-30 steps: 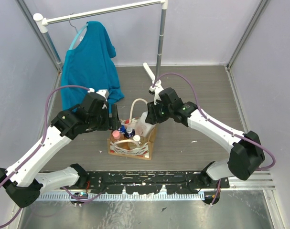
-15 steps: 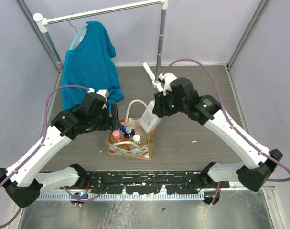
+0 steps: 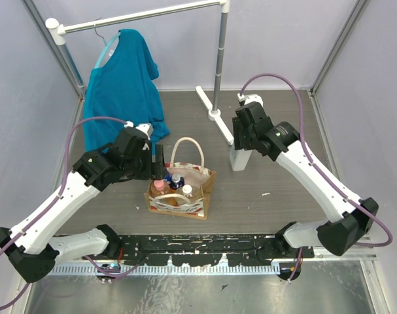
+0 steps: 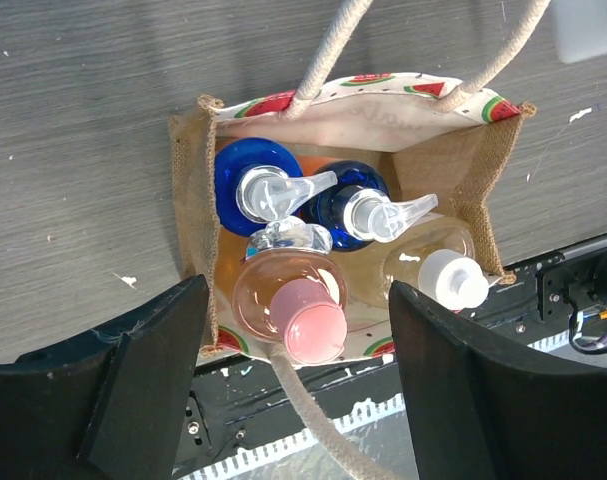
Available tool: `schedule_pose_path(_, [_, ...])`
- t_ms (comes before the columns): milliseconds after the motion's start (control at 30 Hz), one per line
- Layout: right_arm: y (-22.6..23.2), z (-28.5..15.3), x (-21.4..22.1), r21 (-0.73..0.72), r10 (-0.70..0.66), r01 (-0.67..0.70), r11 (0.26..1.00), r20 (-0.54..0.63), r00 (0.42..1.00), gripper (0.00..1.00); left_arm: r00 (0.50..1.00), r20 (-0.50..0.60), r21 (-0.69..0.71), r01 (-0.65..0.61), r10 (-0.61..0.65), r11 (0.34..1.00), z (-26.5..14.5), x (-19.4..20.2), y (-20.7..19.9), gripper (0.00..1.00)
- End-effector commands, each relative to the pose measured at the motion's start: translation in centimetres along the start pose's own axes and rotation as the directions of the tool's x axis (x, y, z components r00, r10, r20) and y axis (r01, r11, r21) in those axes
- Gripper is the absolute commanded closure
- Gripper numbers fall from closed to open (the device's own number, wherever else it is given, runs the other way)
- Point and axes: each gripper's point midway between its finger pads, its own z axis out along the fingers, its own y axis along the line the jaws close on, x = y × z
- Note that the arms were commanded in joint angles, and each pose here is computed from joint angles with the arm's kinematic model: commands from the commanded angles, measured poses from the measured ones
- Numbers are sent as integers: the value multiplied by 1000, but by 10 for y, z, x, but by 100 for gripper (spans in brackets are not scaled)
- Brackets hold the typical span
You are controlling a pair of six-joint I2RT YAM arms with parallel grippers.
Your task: Take the personal care products out of the canvas bag
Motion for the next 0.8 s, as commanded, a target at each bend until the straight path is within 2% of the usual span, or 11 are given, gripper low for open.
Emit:
schedule_pose_path(0, [-34, 24, -24, 111, 161, -176, 978, 126, 979, 99, 999, 9, 6, -51, 51, 999, 1, -4, -4, 20])
schedule_pose_path(267, [-75, 67, 7, 212, 244, -252, 944, 67, 968, 99, 996, -55, -5, -74, 74, 997, 18, 7, -7, 21])
schedule_pose_path(400, [-88, 79, 23, 268, 257, -256, 929, 32, 966, 94, 991, -100, 0, -85, 85, 996, 15, 18, -9, 27])
schedule_pose_path(567, [-95, 90, 39, 297, 269, -255, 920, -9, 963, 84, 990, -117, -35, -89, 85, 995, 8, 24, 0, 27])
schedule_pose_path(600, [-95, 92, 42, 298, 272, -255, 920, -15, 962, 77, 989, -124, -38, -91, 85, 995, 7, 26, 0, 28])
schedule_pose_path(767, [-93, 89, 44, 289, 281, -265, 920, -16, 960, 27, 982, -165, -47, -102, 93, 994, 4, 30, 1, 30])
